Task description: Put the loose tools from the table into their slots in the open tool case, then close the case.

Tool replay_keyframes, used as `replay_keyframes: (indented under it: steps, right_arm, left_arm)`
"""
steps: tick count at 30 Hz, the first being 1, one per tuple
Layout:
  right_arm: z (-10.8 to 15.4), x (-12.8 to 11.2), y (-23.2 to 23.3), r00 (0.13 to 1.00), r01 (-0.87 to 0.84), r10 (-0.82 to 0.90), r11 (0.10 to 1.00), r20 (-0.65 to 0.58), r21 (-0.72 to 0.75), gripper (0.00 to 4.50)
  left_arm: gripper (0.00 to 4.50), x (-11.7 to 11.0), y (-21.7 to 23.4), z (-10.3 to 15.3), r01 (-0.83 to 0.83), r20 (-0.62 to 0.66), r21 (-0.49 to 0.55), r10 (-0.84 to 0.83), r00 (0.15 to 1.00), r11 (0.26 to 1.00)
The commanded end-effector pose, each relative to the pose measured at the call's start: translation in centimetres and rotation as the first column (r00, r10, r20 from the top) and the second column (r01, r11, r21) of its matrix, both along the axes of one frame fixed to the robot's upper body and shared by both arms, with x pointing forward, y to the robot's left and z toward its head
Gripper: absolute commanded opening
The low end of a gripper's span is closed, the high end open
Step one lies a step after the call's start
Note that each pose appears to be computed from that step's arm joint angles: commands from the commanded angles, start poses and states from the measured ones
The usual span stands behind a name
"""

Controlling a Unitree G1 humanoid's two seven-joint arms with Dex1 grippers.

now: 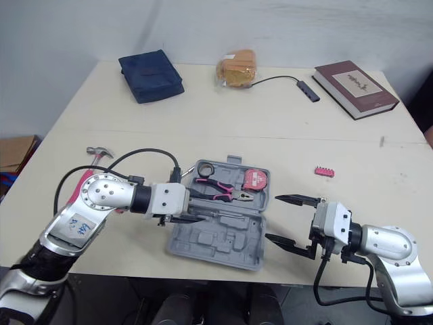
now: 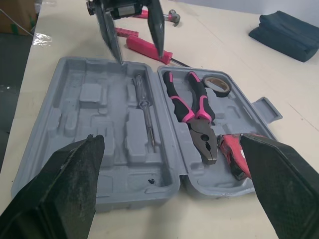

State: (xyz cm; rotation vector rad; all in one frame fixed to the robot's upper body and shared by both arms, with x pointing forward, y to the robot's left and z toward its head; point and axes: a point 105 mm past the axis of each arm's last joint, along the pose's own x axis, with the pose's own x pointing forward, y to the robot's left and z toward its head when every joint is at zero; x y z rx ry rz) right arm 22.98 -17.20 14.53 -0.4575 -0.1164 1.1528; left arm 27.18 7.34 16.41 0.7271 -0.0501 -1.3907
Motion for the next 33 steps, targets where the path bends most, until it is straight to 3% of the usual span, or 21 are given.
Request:
replay_keyframes:
  steps: [1, 2, 3, 11, 18, 28, 33]
  right_arm:
    - [0.8, -0.4, 0.4, 0.999, -0.017, 0.016, 1.0, 0.03, 0.007, 4.5]
    - [0.8, -0.4, 0.4, 0.999, -0.016, 0.016, 1.0, 0.031, 0.006, 4.5]
    - [0.8, -0.3, 0.4, 0.999, -0.014, 0.013, 1.0, 0.032, 0.007, 4.5]
    - [0.8, -0.3, 0.3, 0.999, 0.002, -0.003, 1.0, 0.038, 0.01, 4.5]
    - [0.8, -0.2, 0.4, 0.999, 0.018, -0.019, 1.0, 0.046, 0.016, 4.5]
    - [0.8, -0.1, 0.5, 0.998, 0.023, -0.024, 1.0, 0.05, 0.017, 4.5]
    - [0.7, -0.1, 0.3, 0.998, 0.028, -0.029, 0.999, 0.049, 0.016, 4.5]
  left_arm:
    - [0.57, 0.1, 0.0, 0.6, -0.032, -0.063, -0.154, 0.023, 0.998, 0.988]
    - [0.08, 0.0, -0.2, 0.1, -0.033, -0.074, -0.164, 0.021, 0.997, 0.986]
    - [0.03, 0.0, -0.3, -0.8, -0.039, -0.093, -0.143, 0.026, 0.995, 0.989]
    - [0.03, 0.2, -1.4, -3.6, -0.054, -0.161, -0.096, 0.038, 0.986, 0.994]
    - [0.03, 1.9, -0.4, -5.5, -0.152, -0.172, -0.012, 0.148, 0.974, 0.988]
    - [0.03, 1.2, 0.0, -7.6, -0.181, -0.275, 0.07, 0.194, 0.942, 0.981]
    - [0.03, 1.1, 0.5, -9.8, -0.281, -0.398, 0.16, 0.322, 0.859, 0.946]
